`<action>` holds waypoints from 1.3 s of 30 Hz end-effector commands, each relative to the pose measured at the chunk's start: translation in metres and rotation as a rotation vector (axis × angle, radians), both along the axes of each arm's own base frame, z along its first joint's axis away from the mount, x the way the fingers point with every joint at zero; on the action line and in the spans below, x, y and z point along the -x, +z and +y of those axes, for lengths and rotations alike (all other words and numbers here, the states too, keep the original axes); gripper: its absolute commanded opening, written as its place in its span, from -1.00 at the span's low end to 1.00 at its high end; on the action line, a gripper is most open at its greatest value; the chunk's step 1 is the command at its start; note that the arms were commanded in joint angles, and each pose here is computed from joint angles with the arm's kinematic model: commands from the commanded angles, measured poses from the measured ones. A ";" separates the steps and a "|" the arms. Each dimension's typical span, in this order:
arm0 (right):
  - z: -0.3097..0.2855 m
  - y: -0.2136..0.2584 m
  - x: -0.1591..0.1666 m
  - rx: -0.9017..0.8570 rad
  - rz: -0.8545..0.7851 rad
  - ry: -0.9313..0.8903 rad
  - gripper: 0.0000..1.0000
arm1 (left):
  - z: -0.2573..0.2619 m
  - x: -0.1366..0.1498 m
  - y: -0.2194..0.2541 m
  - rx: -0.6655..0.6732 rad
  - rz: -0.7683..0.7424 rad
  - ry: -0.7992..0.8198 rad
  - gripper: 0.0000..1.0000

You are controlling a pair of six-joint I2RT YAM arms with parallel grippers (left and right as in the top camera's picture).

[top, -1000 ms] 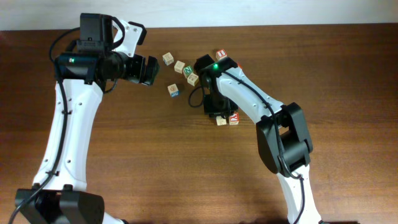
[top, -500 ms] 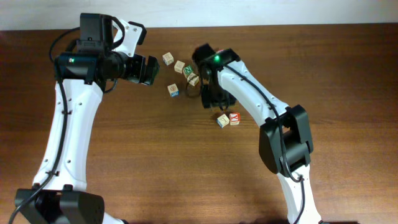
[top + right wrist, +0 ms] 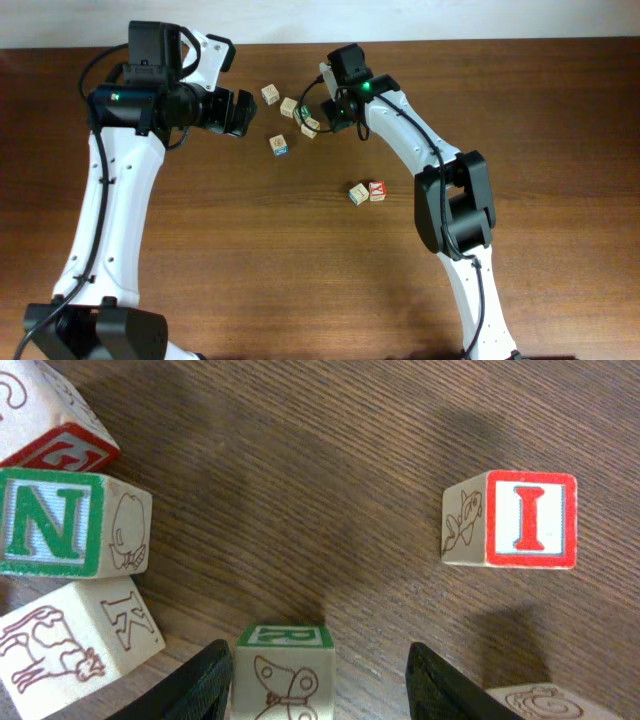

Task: Rotate 3 blocks

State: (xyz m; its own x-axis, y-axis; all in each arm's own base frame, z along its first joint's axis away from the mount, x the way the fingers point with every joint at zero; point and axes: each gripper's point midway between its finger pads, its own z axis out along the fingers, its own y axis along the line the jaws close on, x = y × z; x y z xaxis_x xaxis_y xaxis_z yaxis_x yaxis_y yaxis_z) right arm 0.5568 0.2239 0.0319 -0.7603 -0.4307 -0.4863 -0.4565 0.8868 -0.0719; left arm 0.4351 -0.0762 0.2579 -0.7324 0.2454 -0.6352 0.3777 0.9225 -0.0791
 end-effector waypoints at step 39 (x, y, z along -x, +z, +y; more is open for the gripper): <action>0.019 0.001 0.194 0.084 0.641 -0.182 -0.47 | -0.003 -0.003 0.007 0.001 -0.022 -0.017 0.98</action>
State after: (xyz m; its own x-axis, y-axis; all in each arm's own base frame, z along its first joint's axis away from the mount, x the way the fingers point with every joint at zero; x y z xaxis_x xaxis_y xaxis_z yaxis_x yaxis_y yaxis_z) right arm 0.3620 0.2611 0.0475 -0.9369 -0.3349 0.1002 -0.3145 0.9328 0.1761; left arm 0.4351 -0.0762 0.2579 -0.7324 0.2454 -0.6352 0.3777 0.9225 -0.0791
